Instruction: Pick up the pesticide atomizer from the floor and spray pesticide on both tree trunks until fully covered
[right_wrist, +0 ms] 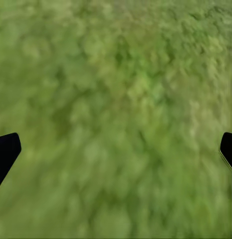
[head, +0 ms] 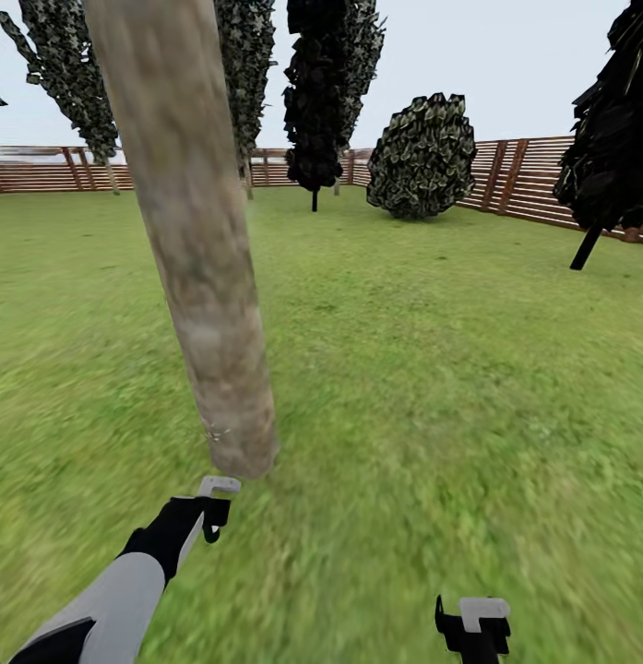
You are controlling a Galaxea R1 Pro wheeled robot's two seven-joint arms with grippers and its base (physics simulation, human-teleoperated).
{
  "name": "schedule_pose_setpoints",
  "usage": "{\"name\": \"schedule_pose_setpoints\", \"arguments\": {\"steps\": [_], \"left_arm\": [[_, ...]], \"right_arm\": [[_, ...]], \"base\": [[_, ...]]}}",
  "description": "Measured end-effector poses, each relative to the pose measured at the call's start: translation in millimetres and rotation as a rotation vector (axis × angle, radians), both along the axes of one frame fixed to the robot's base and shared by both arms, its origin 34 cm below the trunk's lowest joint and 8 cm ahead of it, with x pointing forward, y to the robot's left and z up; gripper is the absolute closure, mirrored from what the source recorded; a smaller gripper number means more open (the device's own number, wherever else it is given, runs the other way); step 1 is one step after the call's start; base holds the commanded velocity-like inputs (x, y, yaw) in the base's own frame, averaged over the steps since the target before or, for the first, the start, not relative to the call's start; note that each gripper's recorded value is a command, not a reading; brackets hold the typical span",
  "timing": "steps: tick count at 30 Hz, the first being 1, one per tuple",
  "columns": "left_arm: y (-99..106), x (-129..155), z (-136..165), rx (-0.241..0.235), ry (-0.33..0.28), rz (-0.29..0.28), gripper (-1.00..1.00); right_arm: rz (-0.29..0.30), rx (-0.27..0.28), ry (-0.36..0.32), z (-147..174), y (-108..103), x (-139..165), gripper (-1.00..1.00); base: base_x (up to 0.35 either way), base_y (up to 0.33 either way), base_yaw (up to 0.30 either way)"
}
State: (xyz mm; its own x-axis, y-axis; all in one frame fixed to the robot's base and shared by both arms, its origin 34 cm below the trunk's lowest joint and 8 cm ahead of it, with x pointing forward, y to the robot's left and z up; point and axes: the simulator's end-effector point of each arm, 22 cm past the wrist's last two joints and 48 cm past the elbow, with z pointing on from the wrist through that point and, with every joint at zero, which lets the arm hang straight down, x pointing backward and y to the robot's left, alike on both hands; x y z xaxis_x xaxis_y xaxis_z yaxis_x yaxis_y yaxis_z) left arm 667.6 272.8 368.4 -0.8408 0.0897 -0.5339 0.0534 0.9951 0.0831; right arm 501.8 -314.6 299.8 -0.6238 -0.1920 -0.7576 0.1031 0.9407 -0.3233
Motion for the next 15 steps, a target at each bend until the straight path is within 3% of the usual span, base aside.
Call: {"name": "schedule_pose_setpoints", "arguments": {"steps": [8,11,15], "left_arm": [[0.3,0.5,0.5,0.0,-0.002,0.001,1.0],[0.1,3.1,2.9,-0.001,-0.011,0.003,1.0],[-6.8,20.6,19.8,-0.005,-0.053,0.0,1.0]], "right_arm": [[0.0,0.0,0.0,0.0,0.0,0.0,-1.0],[-0.001,0.0,0.0,0.0,-0.1,-0.1,-1.0],[-0.005,-0.003,-0.002,0.7,-2.3,0.3,-1.0]], "base": [[0.007,-0.235,0.225],[-0.006,-0.051,0.258],[-0.001,-0.007,0.068]]}}
